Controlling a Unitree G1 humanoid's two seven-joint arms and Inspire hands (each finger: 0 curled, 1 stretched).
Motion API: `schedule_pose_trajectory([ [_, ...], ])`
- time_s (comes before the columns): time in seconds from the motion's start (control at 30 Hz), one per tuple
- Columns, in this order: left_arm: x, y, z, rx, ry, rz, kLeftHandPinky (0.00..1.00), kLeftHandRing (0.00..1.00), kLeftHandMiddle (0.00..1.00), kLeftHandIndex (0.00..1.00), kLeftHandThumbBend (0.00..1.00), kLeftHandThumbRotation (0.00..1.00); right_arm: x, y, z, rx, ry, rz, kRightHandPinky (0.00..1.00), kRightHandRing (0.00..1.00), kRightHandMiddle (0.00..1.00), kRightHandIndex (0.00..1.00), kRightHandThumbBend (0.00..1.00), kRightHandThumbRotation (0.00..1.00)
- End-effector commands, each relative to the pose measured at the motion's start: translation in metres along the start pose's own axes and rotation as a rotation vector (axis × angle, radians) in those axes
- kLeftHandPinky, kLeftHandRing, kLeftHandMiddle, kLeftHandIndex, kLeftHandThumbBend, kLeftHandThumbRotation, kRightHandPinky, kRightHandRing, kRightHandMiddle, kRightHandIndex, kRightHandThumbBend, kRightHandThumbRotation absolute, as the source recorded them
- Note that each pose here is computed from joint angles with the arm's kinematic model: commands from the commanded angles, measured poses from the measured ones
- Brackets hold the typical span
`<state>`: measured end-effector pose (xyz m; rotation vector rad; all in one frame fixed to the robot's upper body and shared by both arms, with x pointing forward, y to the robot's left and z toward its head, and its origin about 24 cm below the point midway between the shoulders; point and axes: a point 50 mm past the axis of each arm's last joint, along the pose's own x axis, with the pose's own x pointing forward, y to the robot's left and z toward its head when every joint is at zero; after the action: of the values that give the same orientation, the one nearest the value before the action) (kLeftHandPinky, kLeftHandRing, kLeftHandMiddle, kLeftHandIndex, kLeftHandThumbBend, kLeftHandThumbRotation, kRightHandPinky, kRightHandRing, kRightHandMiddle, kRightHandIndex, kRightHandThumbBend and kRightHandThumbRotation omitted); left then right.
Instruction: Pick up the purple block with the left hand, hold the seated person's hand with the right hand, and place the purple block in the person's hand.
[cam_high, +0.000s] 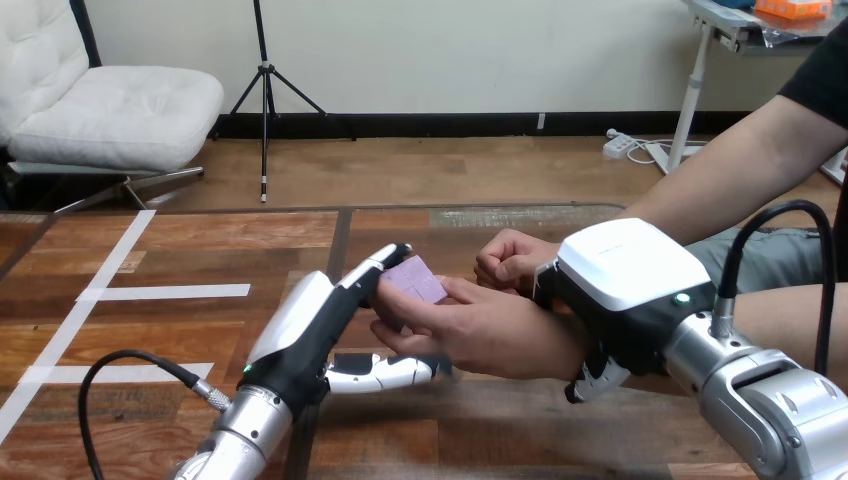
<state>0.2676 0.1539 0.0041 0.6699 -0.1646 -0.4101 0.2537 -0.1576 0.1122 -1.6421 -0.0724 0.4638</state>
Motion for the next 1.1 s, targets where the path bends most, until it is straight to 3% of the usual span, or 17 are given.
schedule_pose_trajectory([
  [0.0, 0.012, 0.007, 0.023, 0.017, -0.133, -0.023, 0.84, 0.93, 0.95, 0.95, 0.83, 0.49, -0.004, -0.022, 0.005, 0.004, -0.045, -0.134, 0.64, 0.73, 0.76, 0.77, 0.77, 0.06],
  [0.57, 0.007, 0.009, 0.021, 0.025, -0.135, -0.094, 0.9, 0.99, 1.0, 0.99, 0.88, 0.53, -0.012, -0.019, 0.005, 0.01, -0.048, -0.168, 0.68, 0.77, 0.78, 0.79, 0.79, 0.06],
  [1.07, 0.003, 0.012, 0.02, 0.018, -0.144, -0.091, 0.92, 1.0, 1.0, 1.0, 0.91, 0.56, -0.021, -0.019, 0.006, 0.035, -0.043, -0.208, 0.76, 0.81, 0.82, 0.81, 0.79, 0.09],
])
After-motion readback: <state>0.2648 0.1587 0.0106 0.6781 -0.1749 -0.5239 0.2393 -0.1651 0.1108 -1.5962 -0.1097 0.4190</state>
